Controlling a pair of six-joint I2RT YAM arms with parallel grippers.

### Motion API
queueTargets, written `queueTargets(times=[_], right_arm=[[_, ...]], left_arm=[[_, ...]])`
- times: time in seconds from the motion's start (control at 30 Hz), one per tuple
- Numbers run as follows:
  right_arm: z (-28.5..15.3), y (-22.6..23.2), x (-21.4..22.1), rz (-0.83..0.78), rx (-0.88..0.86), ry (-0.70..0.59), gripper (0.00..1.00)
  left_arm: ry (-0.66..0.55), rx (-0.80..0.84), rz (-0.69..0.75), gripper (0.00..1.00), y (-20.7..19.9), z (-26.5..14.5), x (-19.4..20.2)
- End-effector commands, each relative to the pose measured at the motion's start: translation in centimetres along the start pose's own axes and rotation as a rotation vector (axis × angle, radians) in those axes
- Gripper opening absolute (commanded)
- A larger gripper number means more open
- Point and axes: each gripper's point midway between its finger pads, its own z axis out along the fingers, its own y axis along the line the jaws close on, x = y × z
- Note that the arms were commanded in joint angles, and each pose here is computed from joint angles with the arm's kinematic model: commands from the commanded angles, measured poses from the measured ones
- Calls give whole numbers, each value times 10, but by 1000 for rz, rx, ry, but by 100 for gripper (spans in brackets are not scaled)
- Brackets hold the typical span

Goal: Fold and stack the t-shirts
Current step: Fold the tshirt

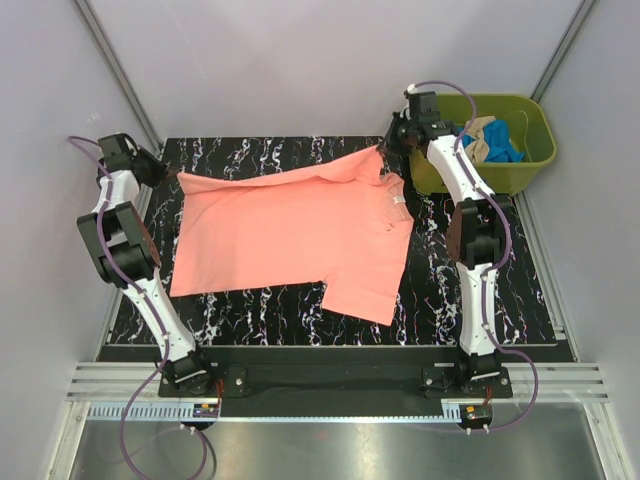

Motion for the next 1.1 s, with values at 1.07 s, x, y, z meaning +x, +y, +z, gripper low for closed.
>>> queueTargets(times=[1.07], right_arm=[[-60,-17,79,53,76,270,0]], left_arm=[[275,-372,-29,0,105,-40,83]])
